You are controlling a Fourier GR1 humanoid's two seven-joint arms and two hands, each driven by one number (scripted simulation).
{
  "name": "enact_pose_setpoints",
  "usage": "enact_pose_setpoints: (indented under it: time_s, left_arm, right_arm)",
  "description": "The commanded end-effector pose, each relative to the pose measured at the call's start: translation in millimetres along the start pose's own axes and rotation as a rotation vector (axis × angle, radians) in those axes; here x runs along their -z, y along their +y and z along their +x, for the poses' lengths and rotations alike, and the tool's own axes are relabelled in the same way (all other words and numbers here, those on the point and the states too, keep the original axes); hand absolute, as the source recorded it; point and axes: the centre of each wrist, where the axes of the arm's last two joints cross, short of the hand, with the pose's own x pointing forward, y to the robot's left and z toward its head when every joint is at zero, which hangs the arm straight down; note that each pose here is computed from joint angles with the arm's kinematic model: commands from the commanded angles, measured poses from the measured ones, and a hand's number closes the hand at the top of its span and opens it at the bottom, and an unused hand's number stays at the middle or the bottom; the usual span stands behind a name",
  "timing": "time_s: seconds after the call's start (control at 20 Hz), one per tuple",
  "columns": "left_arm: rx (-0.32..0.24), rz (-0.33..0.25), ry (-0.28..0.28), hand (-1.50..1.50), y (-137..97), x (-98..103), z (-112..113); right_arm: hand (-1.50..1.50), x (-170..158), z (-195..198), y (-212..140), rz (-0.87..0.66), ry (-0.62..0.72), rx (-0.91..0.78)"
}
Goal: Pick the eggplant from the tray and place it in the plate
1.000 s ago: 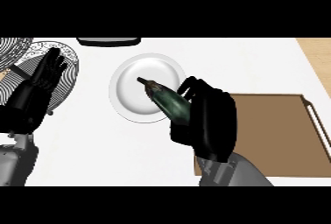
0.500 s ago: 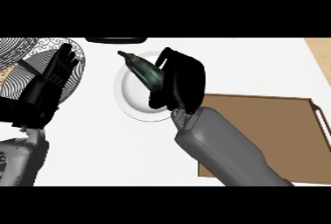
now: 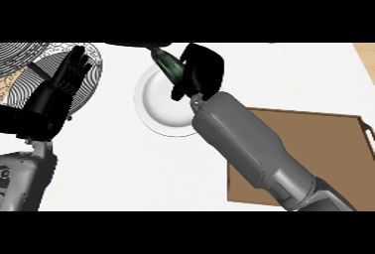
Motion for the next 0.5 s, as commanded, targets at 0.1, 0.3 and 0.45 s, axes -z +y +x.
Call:
enact_pose_setpoints:
  time_s: [0.1, 0.3, 0.45]
  left_arm:
    - [0.017, -0.024, -0.018, 0.00, -6, 5, 5]
    - [0.002, -0.051, -0.034, 0.00, -8, 18, 11]
    - [0.000, -0.044, -0.029, 0.00, -19, 13, 7]
  right_arm:
    - [1.50, 27, -15, 15, 0.060, 0.095, -0.002]
    - [-1.50, 29, -28, 24, -0.014, 0.188, 0.108]
    - [-1.50, 31, -29, 23, 0.043, 0.176, 0.169]
